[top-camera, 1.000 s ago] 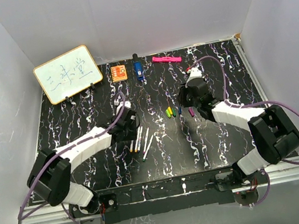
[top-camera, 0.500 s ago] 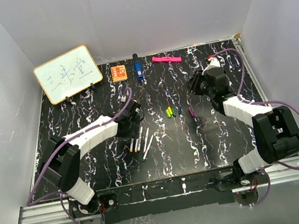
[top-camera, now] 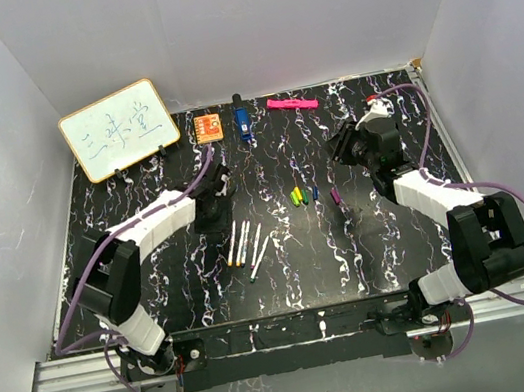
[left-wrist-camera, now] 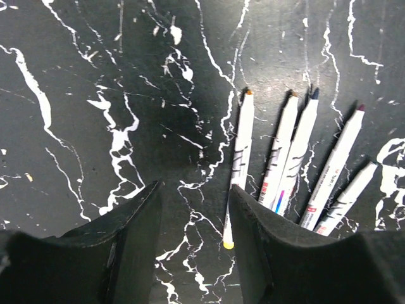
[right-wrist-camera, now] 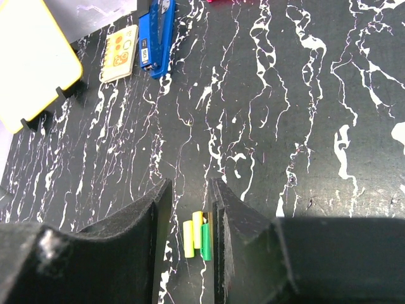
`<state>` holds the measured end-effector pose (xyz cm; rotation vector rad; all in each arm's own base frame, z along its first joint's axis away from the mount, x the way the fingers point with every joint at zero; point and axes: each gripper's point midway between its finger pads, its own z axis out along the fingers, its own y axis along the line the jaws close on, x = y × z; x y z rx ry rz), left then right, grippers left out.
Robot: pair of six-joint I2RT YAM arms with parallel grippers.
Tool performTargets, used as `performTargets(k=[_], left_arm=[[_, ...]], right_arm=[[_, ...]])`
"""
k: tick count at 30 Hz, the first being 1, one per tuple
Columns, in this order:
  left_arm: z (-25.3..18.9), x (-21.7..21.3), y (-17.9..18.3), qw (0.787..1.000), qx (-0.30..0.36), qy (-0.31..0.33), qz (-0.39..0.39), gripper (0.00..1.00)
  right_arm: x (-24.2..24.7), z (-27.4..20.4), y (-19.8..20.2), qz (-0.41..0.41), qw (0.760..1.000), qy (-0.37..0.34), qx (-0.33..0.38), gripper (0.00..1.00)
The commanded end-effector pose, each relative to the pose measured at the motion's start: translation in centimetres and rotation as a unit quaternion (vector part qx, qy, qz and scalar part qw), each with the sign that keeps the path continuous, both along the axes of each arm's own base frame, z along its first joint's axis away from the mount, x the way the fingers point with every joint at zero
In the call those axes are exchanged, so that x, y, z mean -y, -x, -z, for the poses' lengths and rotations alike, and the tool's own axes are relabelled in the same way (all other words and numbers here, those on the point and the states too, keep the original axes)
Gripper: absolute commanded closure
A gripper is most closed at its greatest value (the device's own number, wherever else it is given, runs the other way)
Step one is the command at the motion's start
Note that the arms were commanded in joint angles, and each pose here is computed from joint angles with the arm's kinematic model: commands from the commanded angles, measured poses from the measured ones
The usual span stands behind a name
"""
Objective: Insert the pens into the pen caps
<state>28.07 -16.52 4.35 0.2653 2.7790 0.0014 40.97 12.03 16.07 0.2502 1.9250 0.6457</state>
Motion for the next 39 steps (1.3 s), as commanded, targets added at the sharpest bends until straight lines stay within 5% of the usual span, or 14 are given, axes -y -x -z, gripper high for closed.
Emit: performTargets(k=[1,25,39], left_arm=[[-0.9,1.5,0.5,0.999,-0.021,0.032,0.013,0.56],[0.9,3.0,1.8,0.995,-0.076,0.06,0.006,0.61],[2.5,2.7,2.5,0.994,-0.11,0.013,0.013,0.67]], right_arm=[[-0.1,-2.6,-0.4,-0.001,0.999,-0.002,0.042,0.72],[-0.1,-1.5,-0.1,-0.005,1.0,-0.001,0.028,0.71],[-0.4,-2.0,-0.1,-0.012,0.999,-0.003,0.033,0.7]])
